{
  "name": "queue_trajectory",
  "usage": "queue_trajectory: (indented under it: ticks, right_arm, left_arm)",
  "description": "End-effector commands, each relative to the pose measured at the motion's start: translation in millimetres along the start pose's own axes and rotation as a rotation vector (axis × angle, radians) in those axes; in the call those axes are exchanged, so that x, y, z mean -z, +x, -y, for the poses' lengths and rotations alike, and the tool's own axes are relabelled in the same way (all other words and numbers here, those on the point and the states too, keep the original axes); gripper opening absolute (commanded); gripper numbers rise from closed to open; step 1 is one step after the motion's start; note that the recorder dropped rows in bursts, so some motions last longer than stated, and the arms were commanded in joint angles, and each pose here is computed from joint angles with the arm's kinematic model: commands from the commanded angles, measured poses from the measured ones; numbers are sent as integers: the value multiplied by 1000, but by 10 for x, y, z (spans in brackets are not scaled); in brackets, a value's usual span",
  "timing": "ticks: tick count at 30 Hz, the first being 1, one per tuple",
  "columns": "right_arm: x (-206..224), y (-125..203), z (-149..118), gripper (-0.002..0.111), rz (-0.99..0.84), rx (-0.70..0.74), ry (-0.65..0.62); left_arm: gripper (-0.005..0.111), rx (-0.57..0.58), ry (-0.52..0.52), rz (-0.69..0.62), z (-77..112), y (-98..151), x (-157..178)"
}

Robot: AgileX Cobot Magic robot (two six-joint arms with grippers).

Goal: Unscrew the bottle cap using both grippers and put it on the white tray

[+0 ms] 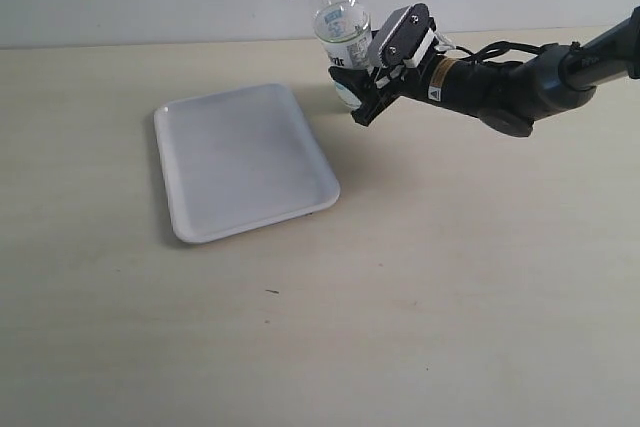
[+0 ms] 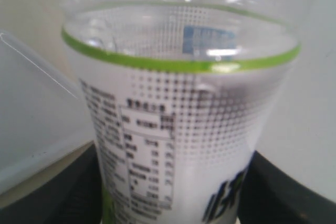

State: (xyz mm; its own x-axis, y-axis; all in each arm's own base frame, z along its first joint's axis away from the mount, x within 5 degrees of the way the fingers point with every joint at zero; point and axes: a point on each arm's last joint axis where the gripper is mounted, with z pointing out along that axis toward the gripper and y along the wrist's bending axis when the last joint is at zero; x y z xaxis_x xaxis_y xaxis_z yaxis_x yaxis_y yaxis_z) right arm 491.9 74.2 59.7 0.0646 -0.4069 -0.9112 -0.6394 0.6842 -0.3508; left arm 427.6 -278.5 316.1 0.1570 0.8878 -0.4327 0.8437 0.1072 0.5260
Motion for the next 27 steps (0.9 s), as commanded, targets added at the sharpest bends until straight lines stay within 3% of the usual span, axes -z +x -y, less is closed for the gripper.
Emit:
queue_trajectory:
  ticks: [1,8,10,14,19,27]
  right_arm:
    - [8,131,-50,0,-109,50,-28]
    - [46,-58,9,0,-133,-40,-60]
    - [59,-101,43,0,-149,-80,-46]
    - [70,-106,73,0,-182,-63,-29]
    - [68,-118,68,0,-168,-31,-37]
    - [68,-130,68,0,-152,-34,-33]
  left_arm:
    - [62,67,-85,53,-87,-47,23]
    - [63,101,-68,45,-75,-44,43]
    - [70,94,-65,20,-71,-22,42]
    - [74,-12,-105,-54,-103,35,45]
    - [74,-116,-97,-54,-92,42,-6]
    - [74,-75,-60,-67,-33,80,-148]
